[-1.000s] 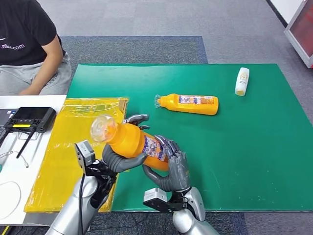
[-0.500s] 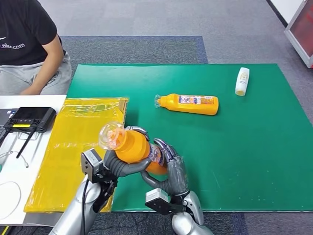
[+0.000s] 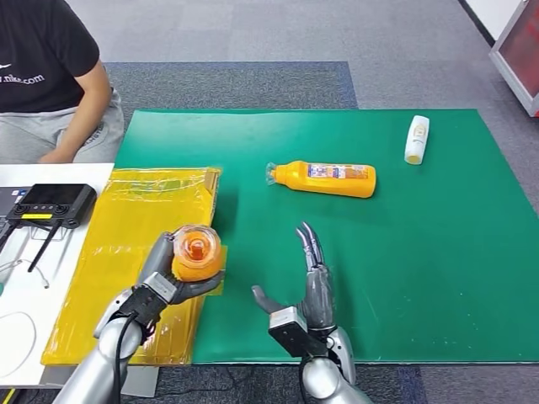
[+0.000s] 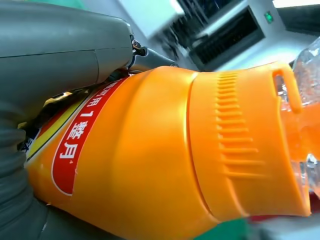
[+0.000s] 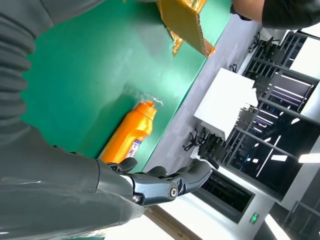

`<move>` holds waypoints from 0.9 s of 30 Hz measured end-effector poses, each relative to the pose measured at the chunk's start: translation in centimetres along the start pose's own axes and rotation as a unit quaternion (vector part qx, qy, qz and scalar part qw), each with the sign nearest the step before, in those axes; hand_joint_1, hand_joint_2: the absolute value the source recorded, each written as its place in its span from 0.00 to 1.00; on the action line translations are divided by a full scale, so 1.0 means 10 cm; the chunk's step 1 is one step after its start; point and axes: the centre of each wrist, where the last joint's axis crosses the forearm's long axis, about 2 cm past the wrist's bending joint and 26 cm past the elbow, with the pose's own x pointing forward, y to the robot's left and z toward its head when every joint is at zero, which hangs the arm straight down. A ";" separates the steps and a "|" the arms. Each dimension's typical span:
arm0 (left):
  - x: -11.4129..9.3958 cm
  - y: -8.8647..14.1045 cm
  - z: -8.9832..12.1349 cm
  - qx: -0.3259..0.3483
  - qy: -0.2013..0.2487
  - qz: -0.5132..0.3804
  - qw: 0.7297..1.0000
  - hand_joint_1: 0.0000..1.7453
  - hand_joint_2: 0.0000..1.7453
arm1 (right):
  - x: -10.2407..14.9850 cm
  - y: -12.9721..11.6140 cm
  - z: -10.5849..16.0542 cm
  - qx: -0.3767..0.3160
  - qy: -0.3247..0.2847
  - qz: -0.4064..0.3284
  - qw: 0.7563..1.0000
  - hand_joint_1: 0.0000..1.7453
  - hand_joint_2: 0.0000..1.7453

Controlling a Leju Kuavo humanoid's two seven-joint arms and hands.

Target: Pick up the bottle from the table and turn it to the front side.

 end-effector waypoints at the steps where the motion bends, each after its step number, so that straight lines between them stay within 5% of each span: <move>1: -0.02 0.04 0.03 -0.005 0.008 -0.024 1.000 1.00 1.00 | 0.00 0.00 0.00 0.000 0.000 0.001 1.000 0.00 1.00; 11: -0.24 0.35 0.23 -0.090 0.078 -0.217 0.969 1.00 1.00 | -0.02 0.00 0.04 0.008 0.008 -0.003 1.000 0.00 1.00; 19: -0.37 0.36 0.24 -0.107 0.097 -0.257 0.955 0.97 1.00 | -0.03 0.00 0.06 0.011 0.013 -0.006 1.000 0.00 1.00; 20: -0.38 0.35 0.24 -0.105 0.097 -0.261 0.955 0.83 1.00 | -0.04 0.00 0.06 0.012 0.014 -0.007 1.000 0.00 1.00; 23: -0.41 0.30 0.21 -0.101 0.097 -0.261 0.955 0.12 1.00 | -0.04 0.00 0.07 0.013 0.016 -0.009 1.000 0.00 1.00; 24: -0.41 0.28 0.20 -0.100 0.098 -0.260 0.956 0.00 1.00 | -0.04 0.00 0.07 0.013 0.016 -0.010 1.000 0.00 1.00; 27: -0.43 0.21 0.18 -0.098 0.101 -0.255 0.957 0.00 1.00 | -0.05 0.00 0.08 0.012 0.016 -0.011 1.000 0.00 1.00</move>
